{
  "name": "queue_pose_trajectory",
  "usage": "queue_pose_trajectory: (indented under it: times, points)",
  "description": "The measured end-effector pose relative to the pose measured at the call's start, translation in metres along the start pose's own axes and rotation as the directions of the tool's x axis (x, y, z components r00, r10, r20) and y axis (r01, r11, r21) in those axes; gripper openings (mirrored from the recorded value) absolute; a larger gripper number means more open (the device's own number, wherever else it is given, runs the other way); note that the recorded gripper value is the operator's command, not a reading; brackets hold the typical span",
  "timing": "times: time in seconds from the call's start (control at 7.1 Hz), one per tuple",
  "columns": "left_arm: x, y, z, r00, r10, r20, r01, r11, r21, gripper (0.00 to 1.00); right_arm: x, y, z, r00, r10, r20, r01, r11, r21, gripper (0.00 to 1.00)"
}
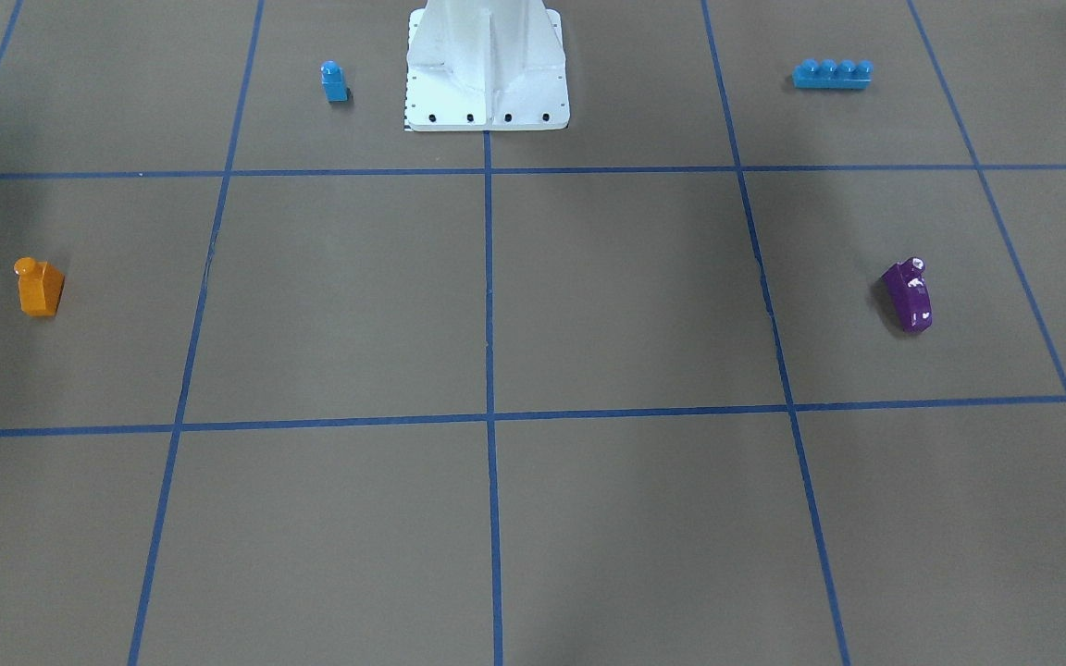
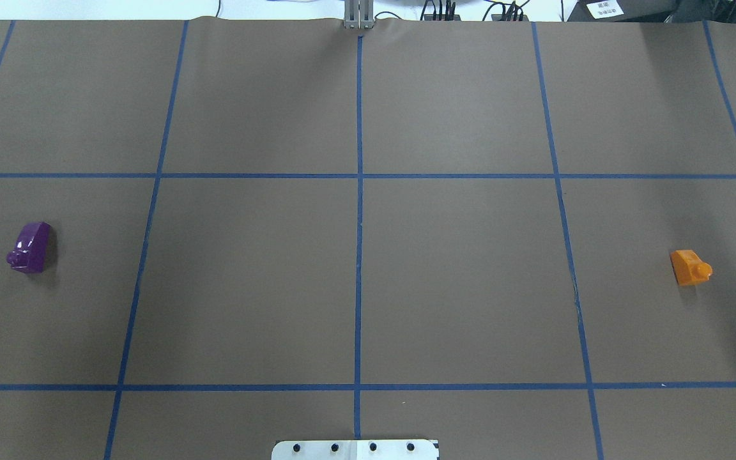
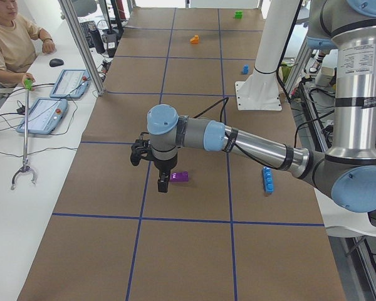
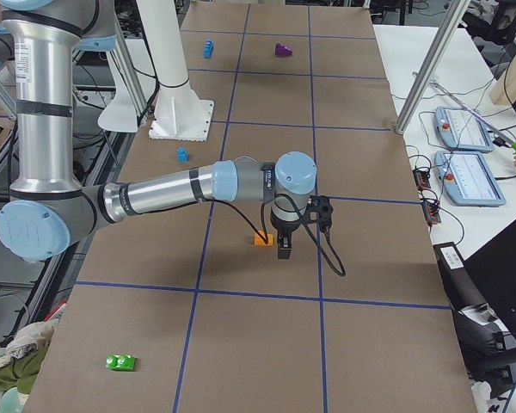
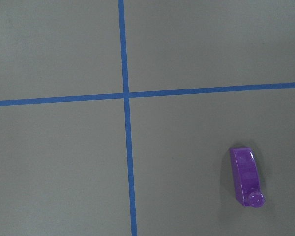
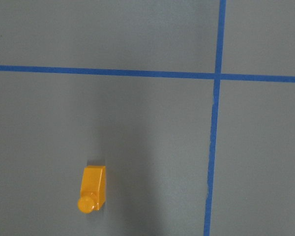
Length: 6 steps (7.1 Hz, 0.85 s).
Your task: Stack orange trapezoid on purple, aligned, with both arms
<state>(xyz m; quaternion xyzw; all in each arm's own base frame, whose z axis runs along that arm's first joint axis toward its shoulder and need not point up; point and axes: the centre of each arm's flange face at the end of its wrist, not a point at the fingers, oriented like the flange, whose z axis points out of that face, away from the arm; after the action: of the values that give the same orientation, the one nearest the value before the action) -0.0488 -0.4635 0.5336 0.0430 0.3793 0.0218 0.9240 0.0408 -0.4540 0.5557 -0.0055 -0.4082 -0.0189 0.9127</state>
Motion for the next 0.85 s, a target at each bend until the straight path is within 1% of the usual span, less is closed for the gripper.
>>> queue_pose_trajectory:
  times: [0.28,0.42,0.56,0.7,0.85]
  points:
    - [0.001,0.004,0.003,1.0,0.017,0.0,-0.017,1.0,0.001,1.0,0.003,0.005,0.003,1.0,0.005,-0.002,-0.005,1.0,-0.006,1.0]
    - [0.006,0.007,0.011,0.999,0.033,-0.004,-0.033,0.999,-0.009,1.0,0.003,0.006,0.003,1.0,0.003,-0.002,-0.003,1.0,-0.006,1.0]
    - [0.018,0.009,0.029,0.999,0.047,-0.009,-0.047,0.998,-0.042,1.0,0.001,0.004,0.003,1.0,-0.004,-0.003,0.004,1.0,-0.006,1.0]
    - [0.041,0.007,0.056,0.998,0.067,-0.016,-0.068,0.994,-0.084,1.0,-0.003,0.001,0.005,1.0,-0.011,-0.001,0.011,1.0,-0.011,1.0]
    - [0.061,0.005,0.083,0.999,0.045,-0.022,-0.047,0.993,-0.11,1.0,-0.008,-0.002,0.009,1.0,-0.021,0.0,0.021,1.0,-0.019,1.0]
